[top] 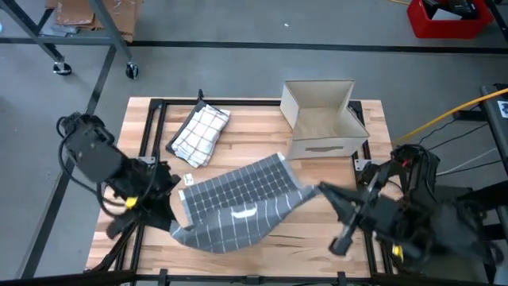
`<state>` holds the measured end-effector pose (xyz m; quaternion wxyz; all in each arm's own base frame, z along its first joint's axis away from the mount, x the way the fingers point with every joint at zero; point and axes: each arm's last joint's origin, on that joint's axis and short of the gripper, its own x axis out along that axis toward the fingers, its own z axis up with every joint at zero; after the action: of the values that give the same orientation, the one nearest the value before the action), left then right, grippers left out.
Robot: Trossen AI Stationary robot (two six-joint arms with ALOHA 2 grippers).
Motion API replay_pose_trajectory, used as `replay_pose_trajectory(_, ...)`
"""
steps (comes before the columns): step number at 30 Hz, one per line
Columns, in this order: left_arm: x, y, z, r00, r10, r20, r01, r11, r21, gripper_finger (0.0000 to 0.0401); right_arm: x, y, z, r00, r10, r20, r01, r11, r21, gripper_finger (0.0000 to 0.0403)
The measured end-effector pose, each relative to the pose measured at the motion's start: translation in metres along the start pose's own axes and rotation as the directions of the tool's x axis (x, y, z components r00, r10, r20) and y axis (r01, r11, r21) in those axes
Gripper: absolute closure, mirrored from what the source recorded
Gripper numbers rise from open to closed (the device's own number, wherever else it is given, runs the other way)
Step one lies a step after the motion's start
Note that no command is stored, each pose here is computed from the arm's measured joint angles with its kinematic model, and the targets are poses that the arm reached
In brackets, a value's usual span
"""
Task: Fold towel
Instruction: Fold the gray white kitchen towel
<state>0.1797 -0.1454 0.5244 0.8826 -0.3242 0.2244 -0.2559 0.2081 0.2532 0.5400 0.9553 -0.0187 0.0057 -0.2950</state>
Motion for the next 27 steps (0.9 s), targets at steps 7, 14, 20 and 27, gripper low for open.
replay_pose_trajectory(7,0.022,0.006,-0.02,0.97,0.242,0.006,-0.242,0.97,0.019,0.0401,-0.022,0.023,-0.035,0.998,0.063,0.002,-0.063,0.997,0.047,0.0395)
replay_pose_trajectory(14,0.008,0.031,-0.036,0.798,0.603,0.005,-0.603,0.797,-0.027,0.0401,-0.011,0.03,-0.051,1.0,0.031,0.001,-0.031,0.999,-0.009,0.0395)
replay_pose_trajectory(20,-0.006,0.046,-0.047,0.655,0.752,-0.073,-0.755,0.655,-0.029,0.0401,0.026,0.028,-0.061,0.997,-0.074,-0.003,0.072,0.982,-0.177,0.0395)
replay_pose_trajectory(27,-0.007,0.049,-0.049,0.619,0.784,-0.054,-0.785,0.619,-0.008,0.0401,0.069,0.006,-0.064,0.979,-0.203,-0.008,0.19,0.926,-0.326,0.0395)
